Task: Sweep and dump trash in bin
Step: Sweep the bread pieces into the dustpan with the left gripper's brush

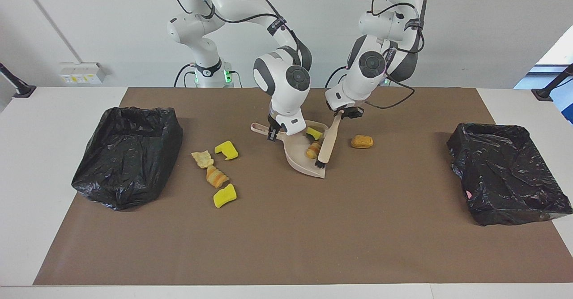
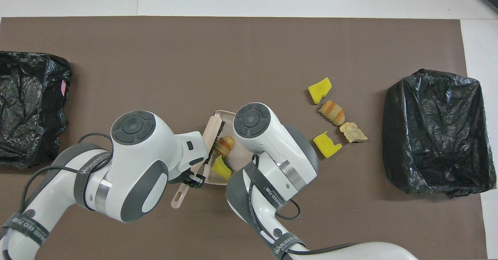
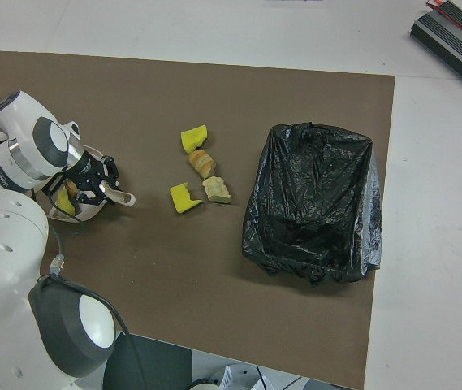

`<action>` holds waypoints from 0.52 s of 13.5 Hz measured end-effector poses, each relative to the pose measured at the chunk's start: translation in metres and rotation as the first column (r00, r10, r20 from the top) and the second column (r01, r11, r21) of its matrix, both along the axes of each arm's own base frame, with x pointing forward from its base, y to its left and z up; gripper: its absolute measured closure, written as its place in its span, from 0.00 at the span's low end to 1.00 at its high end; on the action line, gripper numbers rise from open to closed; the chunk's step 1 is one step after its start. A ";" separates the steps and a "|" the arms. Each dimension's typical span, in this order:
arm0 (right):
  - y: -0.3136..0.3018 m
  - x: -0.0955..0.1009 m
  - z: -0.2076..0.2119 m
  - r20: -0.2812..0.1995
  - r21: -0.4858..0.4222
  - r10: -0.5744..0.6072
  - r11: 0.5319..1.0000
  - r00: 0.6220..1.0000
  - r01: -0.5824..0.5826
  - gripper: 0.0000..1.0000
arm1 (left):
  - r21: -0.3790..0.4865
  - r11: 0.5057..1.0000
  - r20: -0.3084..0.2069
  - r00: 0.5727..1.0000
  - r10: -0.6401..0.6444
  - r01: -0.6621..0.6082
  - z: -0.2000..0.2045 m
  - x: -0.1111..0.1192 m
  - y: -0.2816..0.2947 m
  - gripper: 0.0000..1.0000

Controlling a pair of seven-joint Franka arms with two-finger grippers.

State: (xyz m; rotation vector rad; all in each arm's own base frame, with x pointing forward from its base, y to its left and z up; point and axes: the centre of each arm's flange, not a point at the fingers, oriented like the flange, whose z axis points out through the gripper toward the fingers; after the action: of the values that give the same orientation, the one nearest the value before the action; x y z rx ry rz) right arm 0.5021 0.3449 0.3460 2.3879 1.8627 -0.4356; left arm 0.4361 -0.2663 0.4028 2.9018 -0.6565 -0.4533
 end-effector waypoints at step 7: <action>0.000 0.000 0.000 0.001 -0.001 -0.005 1.000 1.000 0.005 0.67 | 0.208 0.933 -0.032 0.951 0.307 -0.294 0.039 0.002 0.080 0.74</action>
State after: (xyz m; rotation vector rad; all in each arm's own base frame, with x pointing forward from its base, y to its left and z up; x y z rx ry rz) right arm 0.5019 0.3448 0.3457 2.3922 1.8559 -0.4362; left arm 0.4381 -0.1867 0.4414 3.0841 -0.1552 -0.5990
